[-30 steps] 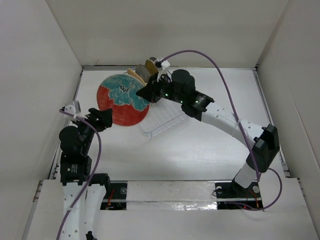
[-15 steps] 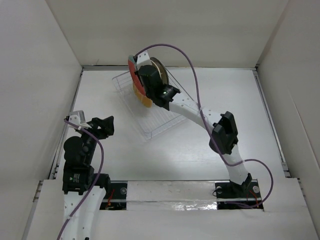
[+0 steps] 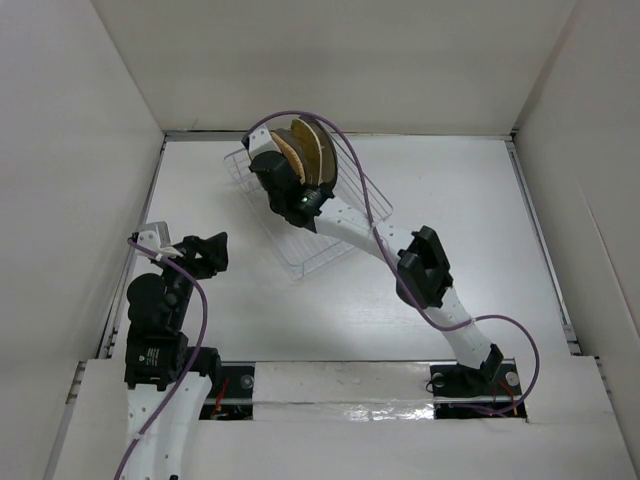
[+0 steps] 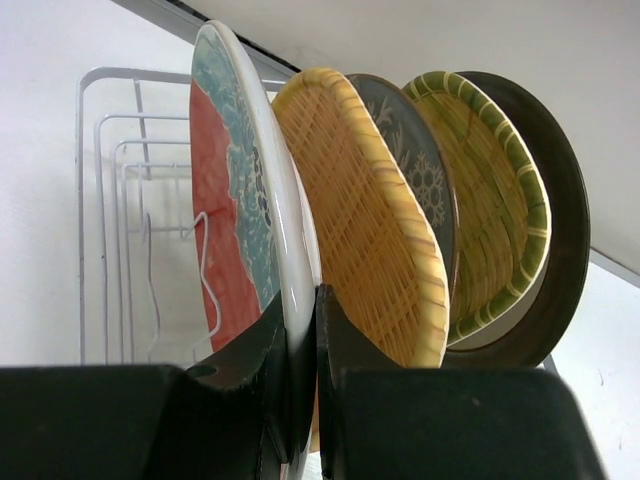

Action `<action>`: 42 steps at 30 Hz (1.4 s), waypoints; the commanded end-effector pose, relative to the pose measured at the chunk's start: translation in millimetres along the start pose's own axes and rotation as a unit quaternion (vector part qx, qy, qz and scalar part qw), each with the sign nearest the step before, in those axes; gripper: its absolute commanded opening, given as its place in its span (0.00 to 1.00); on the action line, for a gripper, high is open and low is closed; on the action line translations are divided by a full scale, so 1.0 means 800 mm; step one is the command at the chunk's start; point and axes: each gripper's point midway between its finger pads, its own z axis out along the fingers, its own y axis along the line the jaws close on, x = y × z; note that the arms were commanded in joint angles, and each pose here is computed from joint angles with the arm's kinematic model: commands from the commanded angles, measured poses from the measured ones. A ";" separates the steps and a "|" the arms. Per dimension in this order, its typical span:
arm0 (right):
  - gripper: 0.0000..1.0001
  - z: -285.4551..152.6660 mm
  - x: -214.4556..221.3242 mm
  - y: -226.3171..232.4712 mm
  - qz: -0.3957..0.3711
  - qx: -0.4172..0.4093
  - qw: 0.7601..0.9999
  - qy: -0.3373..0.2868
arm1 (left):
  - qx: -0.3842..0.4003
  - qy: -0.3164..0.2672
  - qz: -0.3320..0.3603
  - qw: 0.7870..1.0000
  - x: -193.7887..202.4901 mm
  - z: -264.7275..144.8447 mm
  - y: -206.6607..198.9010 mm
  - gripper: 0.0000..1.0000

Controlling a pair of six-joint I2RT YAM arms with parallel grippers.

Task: Load the plates into the dish rack

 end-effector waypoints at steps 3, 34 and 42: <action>0.00 -0.016 -0.104 -0.016 0.131 0.013 0.985 -0.108 | 0.020 -0.024 0.003 1.000 -0.014 0.001 -0.010 0.62; 0.98 -0.267 -0.119 -0.161 0.317 -0.104 0.918 -0.215 | 0.007 -0.015 0.006 1.000 -0.006 0.007 -0.002 0.68; 0.97 -0.330 -0.002 -0.224 0.352 -0.068 0.915 -0.186 | 0.017 0.007 0.007 1.000 0.007 0.017 -0.004 0.68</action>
